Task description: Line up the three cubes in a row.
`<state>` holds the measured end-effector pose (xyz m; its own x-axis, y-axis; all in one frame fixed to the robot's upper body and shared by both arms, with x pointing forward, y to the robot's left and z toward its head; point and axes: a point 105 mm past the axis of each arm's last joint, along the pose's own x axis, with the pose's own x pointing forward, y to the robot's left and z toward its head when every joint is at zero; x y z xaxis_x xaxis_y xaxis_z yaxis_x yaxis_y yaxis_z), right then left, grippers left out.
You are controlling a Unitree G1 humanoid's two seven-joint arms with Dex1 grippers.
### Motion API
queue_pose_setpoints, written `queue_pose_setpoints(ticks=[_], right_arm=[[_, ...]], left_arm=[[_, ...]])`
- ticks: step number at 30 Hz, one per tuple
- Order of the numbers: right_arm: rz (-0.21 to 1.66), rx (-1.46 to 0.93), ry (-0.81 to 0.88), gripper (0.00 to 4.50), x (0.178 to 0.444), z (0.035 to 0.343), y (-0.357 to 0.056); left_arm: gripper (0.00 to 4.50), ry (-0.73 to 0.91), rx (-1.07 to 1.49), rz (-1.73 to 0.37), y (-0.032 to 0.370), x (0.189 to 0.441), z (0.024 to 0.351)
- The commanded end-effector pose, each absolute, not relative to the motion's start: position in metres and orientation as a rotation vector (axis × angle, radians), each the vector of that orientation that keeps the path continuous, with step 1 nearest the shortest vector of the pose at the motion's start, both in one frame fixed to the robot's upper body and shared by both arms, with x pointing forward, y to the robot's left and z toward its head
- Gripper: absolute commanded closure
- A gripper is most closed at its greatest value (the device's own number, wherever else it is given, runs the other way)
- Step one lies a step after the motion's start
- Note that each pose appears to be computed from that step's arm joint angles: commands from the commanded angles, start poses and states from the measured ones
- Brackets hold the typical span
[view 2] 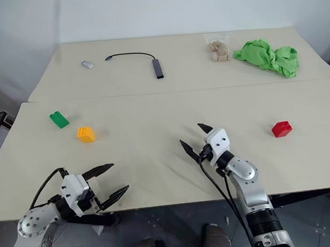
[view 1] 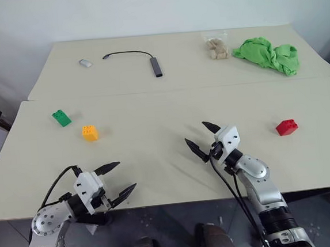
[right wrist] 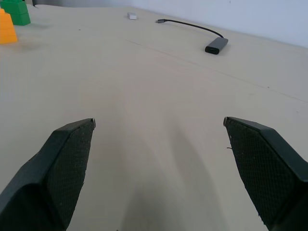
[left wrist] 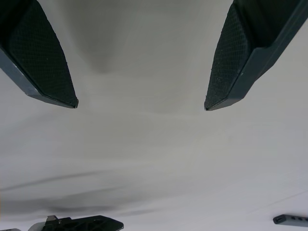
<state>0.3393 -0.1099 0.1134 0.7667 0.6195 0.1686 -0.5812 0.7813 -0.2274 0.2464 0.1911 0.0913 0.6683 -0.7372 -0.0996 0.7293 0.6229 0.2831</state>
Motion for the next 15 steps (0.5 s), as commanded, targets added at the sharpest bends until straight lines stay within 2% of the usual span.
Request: queue_pose_setpoints(ticks=[1, 5, 7, 11, 15], right_arm=[[0.671, -0.164, -0.322, 0.0, 0.335, 0.131, -0.108], [0.777, -0.079, -0.368, 0.0, 0.314, 0.146, -0.113], [0.812, -0.065, -0.371, 0.0, 0.3, 0.157, -0.127], [0.668, -0.163, -0.312, 0.0, 0.28, 0.165, -0.188], [0.397, -0.204, -0.19, 0.0, 0.254, 0.149, -0.263]], left_arm=[[0.03, -0.048, 0.277, -0.826, 0.195, 0.244, 0.099], [0.03, 0.032, 0.133, -0.879, 0.188, 0.249, 0.1], [0.03, -0.01, 0.099, -0.913, 0.178, 0.256, 0.113], [0.03, -0.06, 0.191, -1.011, 0.153, 0.275, 0.122], [0.03, -0.117, 0.222, -1.085, 0.124, 0.296, 0.129]])
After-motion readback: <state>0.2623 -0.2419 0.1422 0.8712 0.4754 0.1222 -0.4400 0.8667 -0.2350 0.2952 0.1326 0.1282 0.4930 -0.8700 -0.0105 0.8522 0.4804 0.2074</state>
